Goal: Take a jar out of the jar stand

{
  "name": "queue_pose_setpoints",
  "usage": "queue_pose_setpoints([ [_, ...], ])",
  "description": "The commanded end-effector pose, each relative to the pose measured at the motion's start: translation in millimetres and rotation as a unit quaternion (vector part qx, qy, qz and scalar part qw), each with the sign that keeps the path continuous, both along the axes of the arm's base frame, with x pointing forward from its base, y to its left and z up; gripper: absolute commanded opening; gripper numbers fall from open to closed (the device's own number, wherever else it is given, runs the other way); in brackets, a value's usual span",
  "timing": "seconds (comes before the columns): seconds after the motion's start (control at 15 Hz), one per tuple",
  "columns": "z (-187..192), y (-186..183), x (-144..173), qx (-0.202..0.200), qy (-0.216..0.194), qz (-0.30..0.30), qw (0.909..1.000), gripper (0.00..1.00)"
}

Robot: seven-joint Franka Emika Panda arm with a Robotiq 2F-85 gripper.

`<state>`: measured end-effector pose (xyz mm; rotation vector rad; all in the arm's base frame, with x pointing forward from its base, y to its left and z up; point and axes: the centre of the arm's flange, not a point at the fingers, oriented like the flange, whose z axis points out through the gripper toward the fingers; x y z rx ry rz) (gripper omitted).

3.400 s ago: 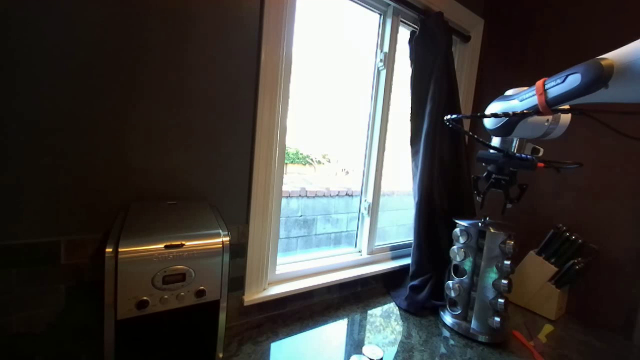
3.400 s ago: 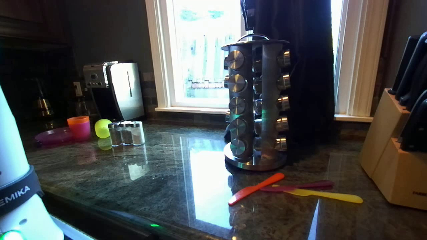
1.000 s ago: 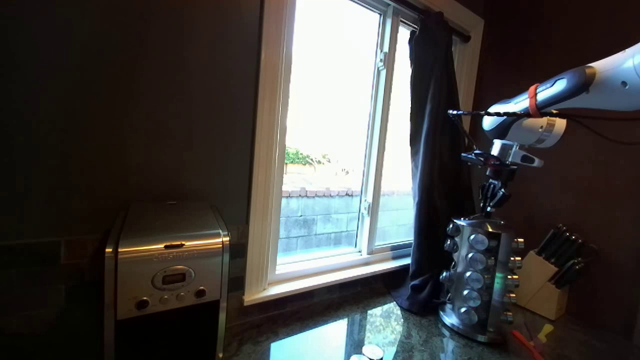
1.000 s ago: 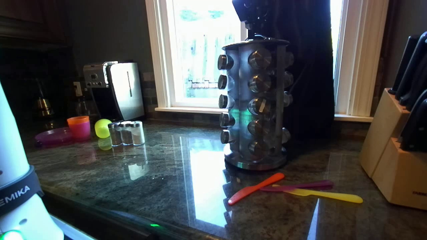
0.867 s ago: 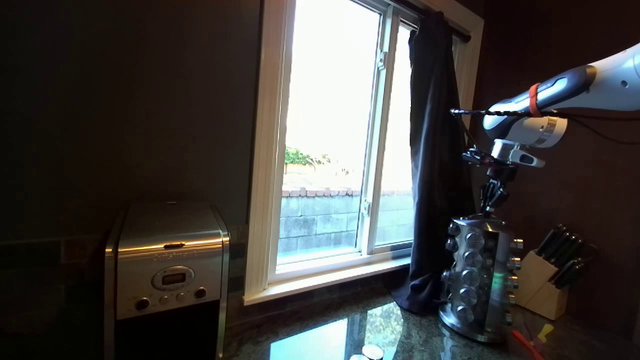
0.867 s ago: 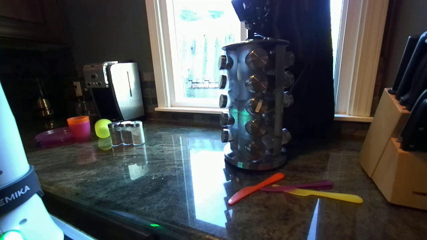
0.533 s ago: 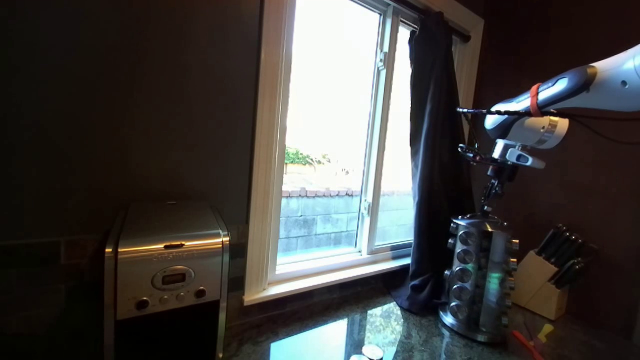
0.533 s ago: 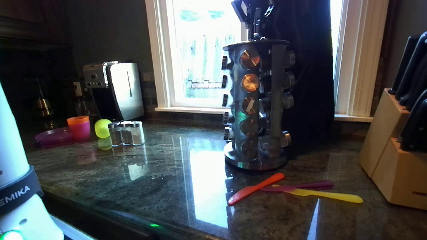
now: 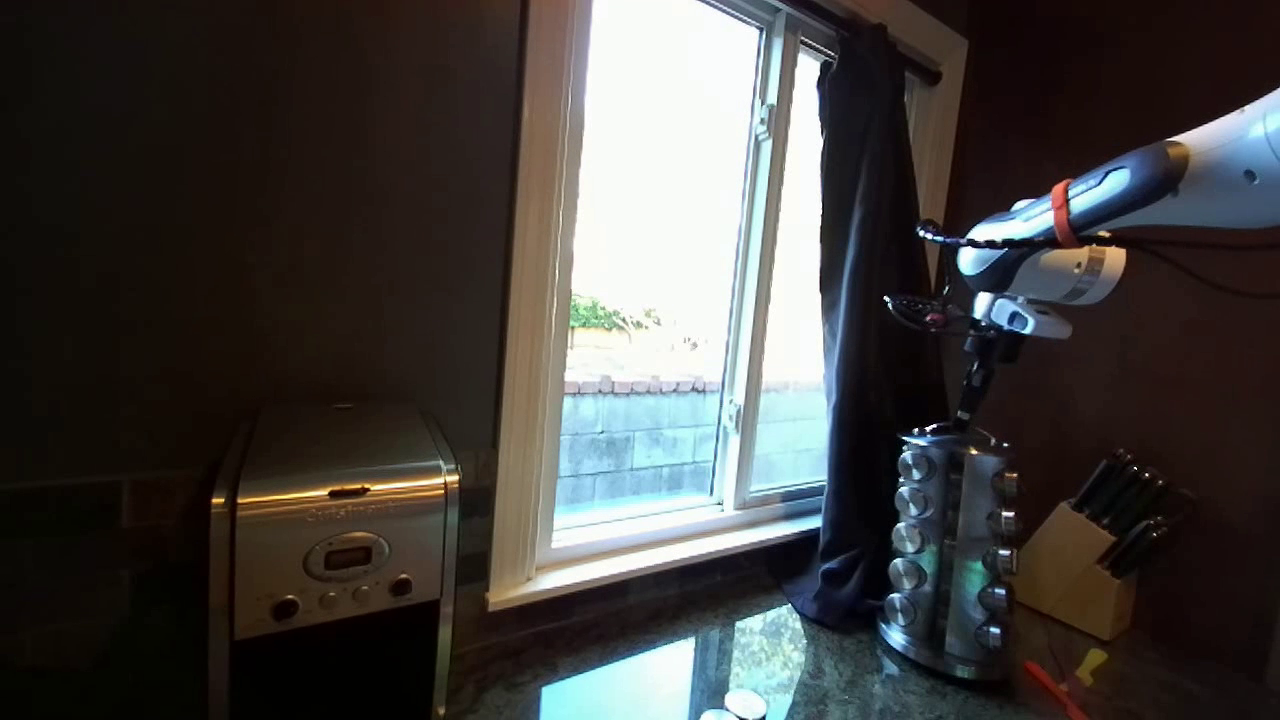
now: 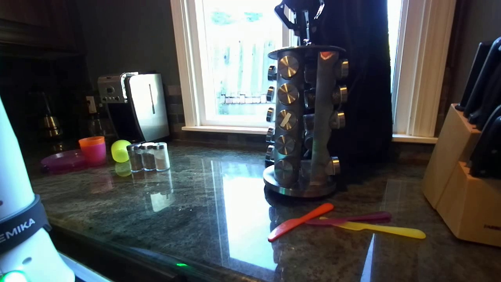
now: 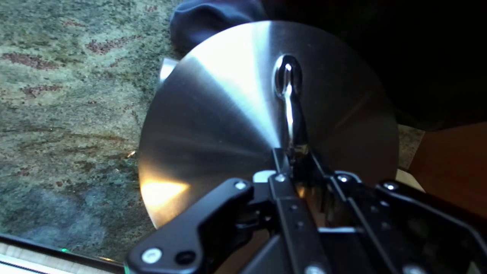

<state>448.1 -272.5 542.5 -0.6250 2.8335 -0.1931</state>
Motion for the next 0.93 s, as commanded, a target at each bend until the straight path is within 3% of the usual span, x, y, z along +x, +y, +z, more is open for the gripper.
queue_pose_setpoints([
  [0.0, -3.7, 15.6, -4.7, -0.044, -0.012, -0.039, 0.9982, 0.04],
  [0.53, -10.4, 40.5, -14.2, -0.068, 0.013, -0.024, 0.9973, 0.04],
  [0.6, -9.7, 40.6, -16.3, -0.069, 0.014, -0.022, 0.9973, 0.10],
  [0.67, -10.0, 41.2, -17.7, -0.067, 0.017, -0.020, 0.9974, 0.40],
  [0.87, -11.3, 45.4, -22.2, -0.061, 0.024, -0.008, 0.9978, 0.59],
])
